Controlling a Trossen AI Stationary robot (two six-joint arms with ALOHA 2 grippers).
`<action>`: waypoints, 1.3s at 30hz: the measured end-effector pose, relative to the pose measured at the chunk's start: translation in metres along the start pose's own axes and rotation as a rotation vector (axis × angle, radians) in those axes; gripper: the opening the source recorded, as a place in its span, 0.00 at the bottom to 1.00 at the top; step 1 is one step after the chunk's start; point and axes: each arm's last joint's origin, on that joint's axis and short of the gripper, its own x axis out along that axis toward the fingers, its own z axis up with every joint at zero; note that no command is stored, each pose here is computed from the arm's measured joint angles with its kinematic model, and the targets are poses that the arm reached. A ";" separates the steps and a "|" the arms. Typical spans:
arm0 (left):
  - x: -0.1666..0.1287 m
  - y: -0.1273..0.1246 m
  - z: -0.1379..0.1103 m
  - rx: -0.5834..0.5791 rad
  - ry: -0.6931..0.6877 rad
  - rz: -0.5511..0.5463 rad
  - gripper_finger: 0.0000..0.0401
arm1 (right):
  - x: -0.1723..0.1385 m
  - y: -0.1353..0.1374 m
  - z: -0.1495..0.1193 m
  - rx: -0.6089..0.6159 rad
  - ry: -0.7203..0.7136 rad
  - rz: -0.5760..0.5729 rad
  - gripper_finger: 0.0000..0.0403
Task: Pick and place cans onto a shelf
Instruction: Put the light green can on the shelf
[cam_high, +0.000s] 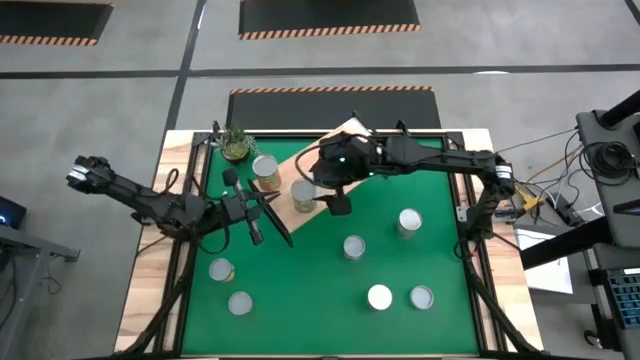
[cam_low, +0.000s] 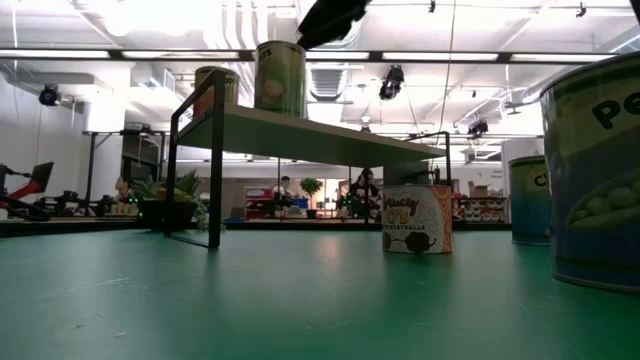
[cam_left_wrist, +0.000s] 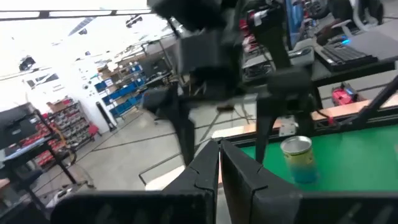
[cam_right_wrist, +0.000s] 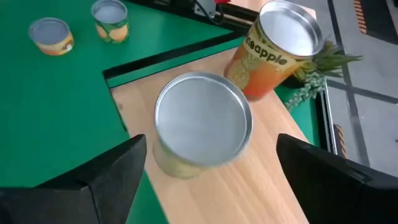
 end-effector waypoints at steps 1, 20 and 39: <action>0.002 0.000 -0.001 -0.002 0.005 0.008 0.00 | -0.007 0.002 0.000 0.001 -0.005 0.001 0.84; 0.082 0.004 0.024 0.115 0.543 -0.139 0.00 | 0.009 0.041 -0.065 0.050 -0.122 0.009 0.08; 0.107 0.001 0.009 0.140 0.726 -0.140 0.00 | 0.031 0.043 -0.076 0.054 -0.301 -0.039 0.03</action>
